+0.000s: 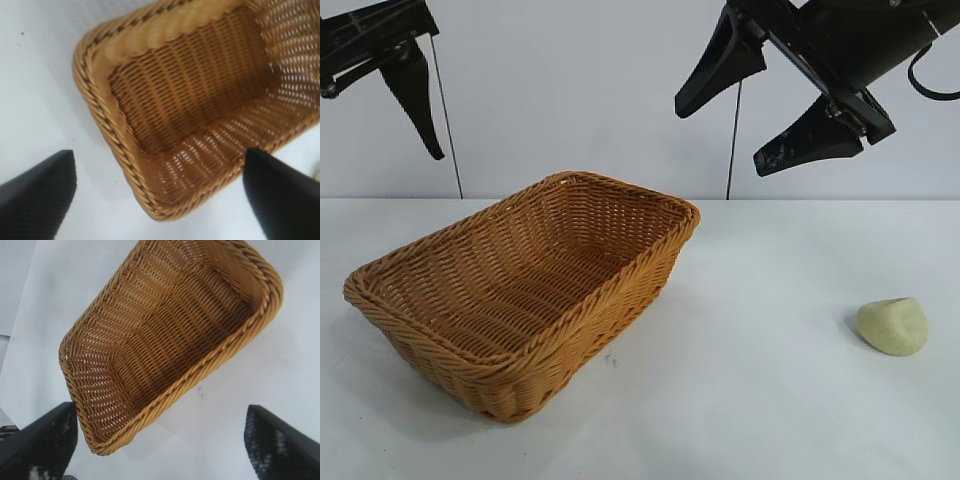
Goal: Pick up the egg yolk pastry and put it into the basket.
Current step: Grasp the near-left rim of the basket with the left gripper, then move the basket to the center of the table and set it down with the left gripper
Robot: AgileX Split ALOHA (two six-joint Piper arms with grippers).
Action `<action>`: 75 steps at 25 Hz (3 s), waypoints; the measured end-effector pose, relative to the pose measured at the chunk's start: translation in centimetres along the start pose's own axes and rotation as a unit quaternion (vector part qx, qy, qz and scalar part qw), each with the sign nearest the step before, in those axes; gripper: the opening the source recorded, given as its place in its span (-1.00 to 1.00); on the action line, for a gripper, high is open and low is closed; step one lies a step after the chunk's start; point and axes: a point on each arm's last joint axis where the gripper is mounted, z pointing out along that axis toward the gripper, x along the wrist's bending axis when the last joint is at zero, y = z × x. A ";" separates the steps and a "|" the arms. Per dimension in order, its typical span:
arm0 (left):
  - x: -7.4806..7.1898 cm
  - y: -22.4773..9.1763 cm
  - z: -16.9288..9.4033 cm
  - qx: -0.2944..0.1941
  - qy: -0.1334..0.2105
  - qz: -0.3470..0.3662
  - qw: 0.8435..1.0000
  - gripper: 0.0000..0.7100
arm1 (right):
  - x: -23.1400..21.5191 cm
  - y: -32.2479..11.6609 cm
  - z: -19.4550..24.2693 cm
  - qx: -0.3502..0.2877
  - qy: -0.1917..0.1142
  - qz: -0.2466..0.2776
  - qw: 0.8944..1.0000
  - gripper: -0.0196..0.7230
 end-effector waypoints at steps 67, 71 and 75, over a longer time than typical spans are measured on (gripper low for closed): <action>0.3 4.8 12.0 0.138 0.034 -0.007 0.990 -0.60 | 0.0 -0.3 0.0 0.014 -0.003 -0.008 1.000 0.73; -0.8 6.5 12.4 0.162 0.032 0.068 0.984 -0.60 | -0.1 -0.3 0.0 0.015 -0.004 -0.009 1.000 0.73; -1.4 7.0 13.9 0.195 0.042 0.135 0.971 -0.60 | -0.1 -0.3 0.0 0.015 -0.004 -0.009 1.000 0.73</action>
